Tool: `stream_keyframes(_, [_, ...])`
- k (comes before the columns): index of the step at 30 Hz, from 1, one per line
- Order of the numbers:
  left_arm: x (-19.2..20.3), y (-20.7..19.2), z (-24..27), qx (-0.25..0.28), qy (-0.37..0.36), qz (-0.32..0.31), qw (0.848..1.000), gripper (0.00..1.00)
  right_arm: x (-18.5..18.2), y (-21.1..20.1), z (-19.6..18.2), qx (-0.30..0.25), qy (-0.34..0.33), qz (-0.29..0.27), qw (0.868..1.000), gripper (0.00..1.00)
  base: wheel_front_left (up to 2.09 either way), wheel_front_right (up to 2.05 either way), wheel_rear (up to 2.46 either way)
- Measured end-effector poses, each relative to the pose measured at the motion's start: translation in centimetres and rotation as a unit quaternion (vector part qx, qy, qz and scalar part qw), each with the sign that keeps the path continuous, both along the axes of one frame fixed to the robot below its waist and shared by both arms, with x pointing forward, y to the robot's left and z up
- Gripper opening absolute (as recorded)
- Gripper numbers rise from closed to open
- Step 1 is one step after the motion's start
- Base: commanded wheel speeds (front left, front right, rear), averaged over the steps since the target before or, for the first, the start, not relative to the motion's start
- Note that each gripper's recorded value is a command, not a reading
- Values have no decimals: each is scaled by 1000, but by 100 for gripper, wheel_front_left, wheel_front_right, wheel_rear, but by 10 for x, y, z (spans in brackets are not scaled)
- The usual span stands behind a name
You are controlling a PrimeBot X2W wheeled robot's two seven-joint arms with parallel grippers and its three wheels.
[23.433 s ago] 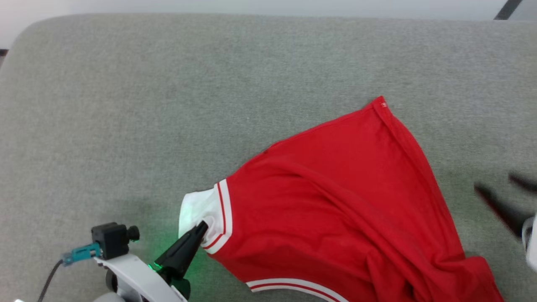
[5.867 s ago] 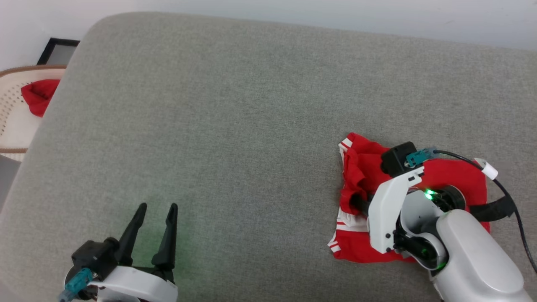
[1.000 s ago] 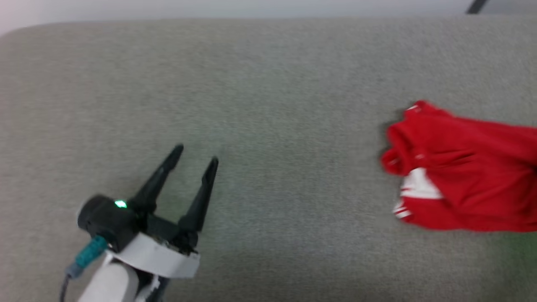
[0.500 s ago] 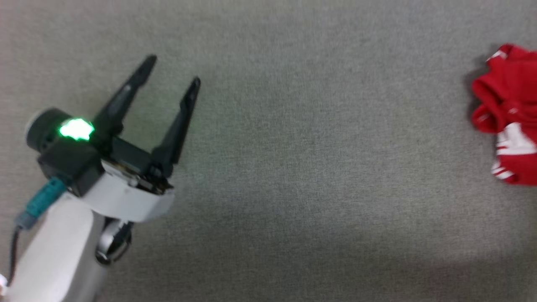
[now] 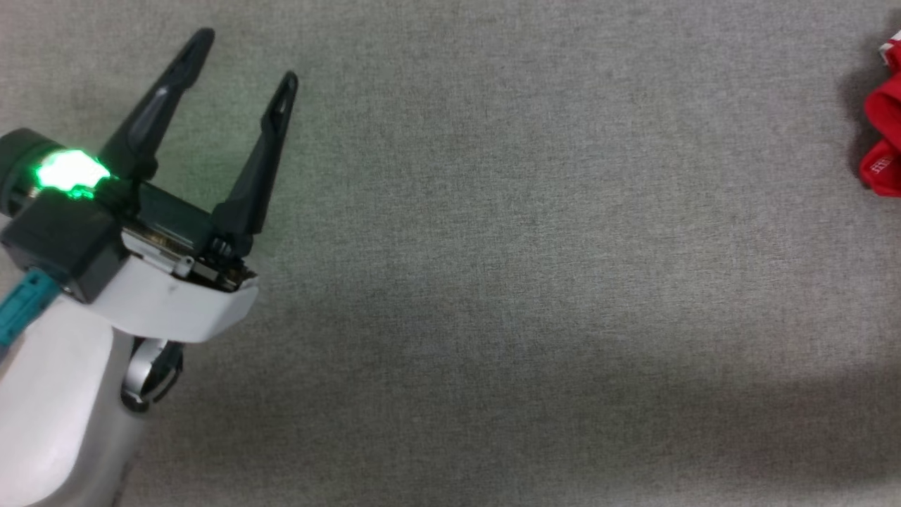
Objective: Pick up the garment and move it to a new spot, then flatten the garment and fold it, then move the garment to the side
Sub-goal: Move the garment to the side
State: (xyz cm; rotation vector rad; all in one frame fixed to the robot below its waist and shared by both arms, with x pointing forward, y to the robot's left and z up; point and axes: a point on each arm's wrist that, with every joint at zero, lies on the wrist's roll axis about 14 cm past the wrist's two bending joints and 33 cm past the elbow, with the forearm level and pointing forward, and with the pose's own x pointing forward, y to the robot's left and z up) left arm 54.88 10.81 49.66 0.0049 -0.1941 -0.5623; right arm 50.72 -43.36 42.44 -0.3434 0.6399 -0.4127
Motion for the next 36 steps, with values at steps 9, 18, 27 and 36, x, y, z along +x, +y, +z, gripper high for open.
stream_keyframes(9, [2,10,6,9,-15,13,1000,100,5,1,-17,-2,6,1,1000,30,0,0,0])
stream_keyframes(18, [-9,22,7,-5,3,50,999,100,20,20,10,15,-68,26,997,100,0,0,0])
stream_keyframes(27, [-57,53,-15,-22,77,117,990,100,16,93,31,85,-128,116,981,100,0,0,0])
stream_keyframes(36, [-120,78,-25,-34,123,174,976,100,-30,175,22,187,-164,183,951,100,0,0,0])
